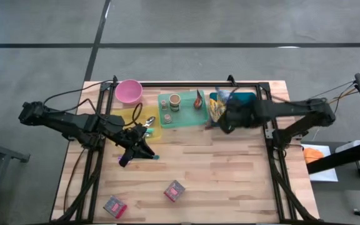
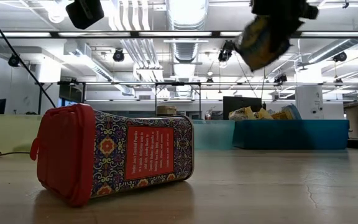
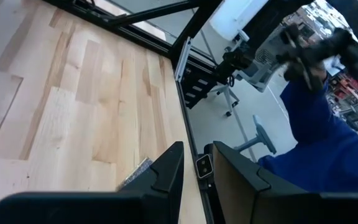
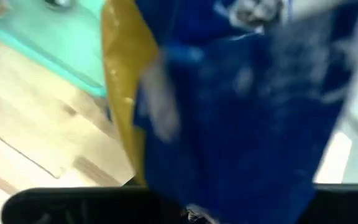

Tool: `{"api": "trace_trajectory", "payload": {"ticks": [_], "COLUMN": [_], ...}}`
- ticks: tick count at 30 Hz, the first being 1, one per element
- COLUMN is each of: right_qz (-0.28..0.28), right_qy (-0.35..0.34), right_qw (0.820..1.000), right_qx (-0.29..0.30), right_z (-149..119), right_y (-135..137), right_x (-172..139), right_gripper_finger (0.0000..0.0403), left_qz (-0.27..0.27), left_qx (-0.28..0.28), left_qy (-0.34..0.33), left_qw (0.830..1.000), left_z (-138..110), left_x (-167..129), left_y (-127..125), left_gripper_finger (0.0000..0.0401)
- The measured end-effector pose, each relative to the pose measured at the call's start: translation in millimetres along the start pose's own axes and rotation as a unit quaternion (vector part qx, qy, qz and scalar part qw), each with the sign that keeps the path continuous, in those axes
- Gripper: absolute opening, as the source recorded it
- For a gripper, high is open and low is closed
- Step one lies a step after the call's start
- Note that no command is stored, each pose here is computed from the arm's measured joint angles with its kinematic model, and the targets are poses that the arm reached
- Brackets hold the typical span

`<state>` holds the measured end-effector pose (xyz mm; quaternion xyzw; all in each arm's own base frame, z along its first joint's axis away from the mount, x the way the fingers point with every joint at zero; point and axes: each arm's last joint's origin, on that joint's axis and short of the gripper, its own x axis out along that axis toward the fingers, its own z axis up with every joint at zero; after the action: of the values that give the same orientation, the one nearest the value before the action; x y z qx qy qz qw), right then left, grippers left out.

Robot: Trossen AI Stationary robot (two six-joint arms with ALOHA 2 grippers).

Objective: Pick & Place Food Item
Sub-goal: Put the blue noodle pack into the blue bin

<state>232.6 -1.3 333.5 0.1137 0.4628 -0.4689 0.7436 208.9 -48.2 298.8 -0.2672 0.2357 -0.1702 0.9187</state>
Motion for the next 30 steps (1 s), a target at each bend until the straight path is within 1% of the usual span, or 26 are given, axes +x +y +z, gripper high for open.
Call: {"api": "trace_trajectory", "payload": {"ticks": [5,7,9,14,18,21,27,30], "right_qz": [-0.017,-0.018,-0.016,-0.027,-0.021,-0.020,-0.052,-0.070], "right_qy": [0.047,0.066,0.090,0.150,0.208,0.253,0.316,0.344], "right_qw": [0.993,0.989,0.984,0.964,0.946,0.933,0.916,0.908], "right_qx": [0.103,0.131,0.156,0.219,0.248,0.255,0.241,0.227], "right_z": [6,5,4,2,1,-2,-1,1], "right_y": [-51,-67,-80,-103,-109,-107,-97,-88], "right_x": [21,28,35,57,76,91,124,142], "right_gripper_finger": [0.0040,0.0040,0.0040,0.0040,0.0040,0.0040,0.0040,0.0051], "left_qz": [0.000,0.000,0.000,0.000,0.001,0.003,0.006,0.006], "left_qx": [0.000,0.000,0.000,0.000,-0.001,-0.002,-0.004,-0.004], "left_qy": [0.000,0.000,0.000,0.000,0.001,0.004,0.010,0.009], "left_qw": [1.000,1.000,1.000,1.000,1.000,1.000,1.000,1.000], "left_z": [0,0,0,0,0,-1,-2,-2], "left_x": [0,0,0,0,0,0,0,0], "left_y": [0,0,0,0,0,1,1,1], "left_gripper_finger": [0.0094,0.0094,0.0094,0.0094,0.0094,0.0094,0.0094,0.0094]}}
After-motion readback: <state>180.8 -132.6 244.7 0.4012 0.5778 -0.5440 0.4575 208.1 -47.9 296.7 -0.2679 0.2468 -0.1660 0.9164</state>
